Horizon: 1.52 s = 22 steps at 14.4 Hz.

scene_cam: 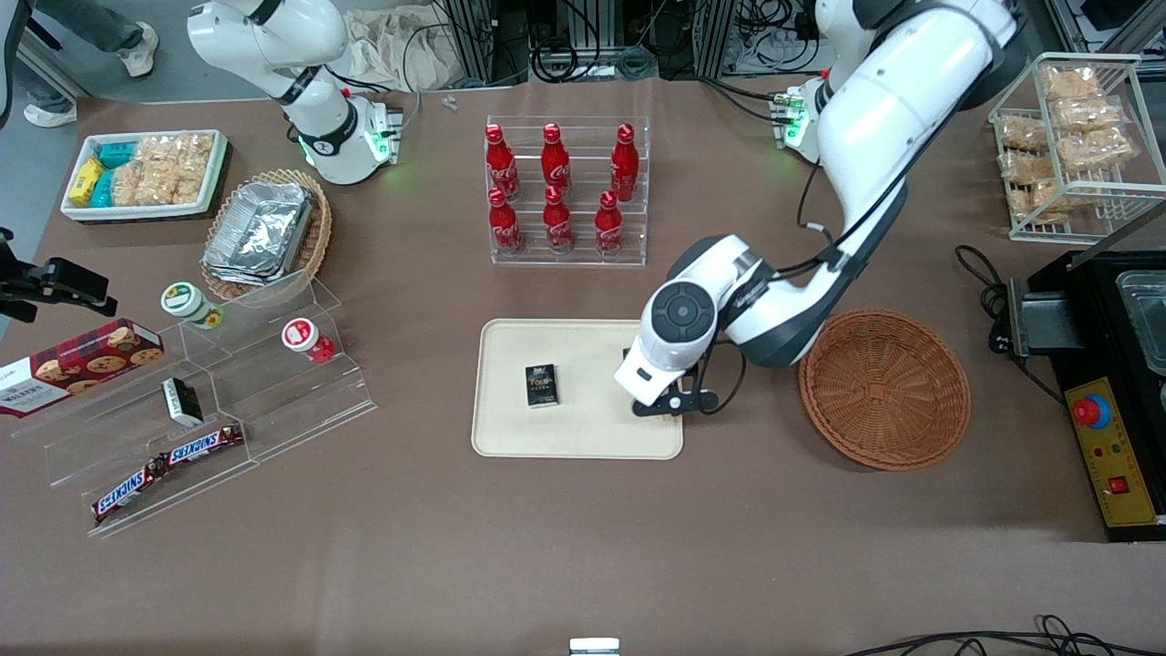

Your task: Place sandwich from basket to tray

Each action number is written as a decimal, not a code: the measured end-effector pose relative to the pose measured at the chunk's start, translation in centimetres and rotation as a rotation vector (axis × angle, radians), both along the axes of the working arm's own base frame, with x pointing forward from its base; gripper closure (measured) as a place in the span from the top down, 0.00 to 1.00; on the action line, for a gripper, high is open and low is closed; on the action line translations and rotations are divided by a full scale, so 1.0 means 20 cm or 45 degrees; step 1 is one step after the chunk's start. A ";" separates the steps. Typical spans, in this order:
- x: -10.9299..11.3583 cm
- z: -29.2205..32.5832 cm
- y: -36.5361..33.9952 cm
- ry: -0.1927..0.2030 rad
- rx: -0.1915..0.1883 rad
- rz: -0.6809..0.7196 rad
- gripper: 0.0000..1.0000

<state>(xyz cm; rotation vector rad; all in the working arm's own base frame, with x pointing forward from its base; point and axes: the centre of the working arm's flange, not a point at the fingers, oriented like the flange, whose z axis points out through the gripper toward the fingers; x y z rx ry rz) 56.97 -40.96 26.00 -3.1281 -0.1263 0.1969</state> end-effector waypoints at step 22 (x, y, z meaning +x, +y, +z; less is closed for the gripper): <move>0.26 0.78 0.44 -0.185 0.099 0.225 1.00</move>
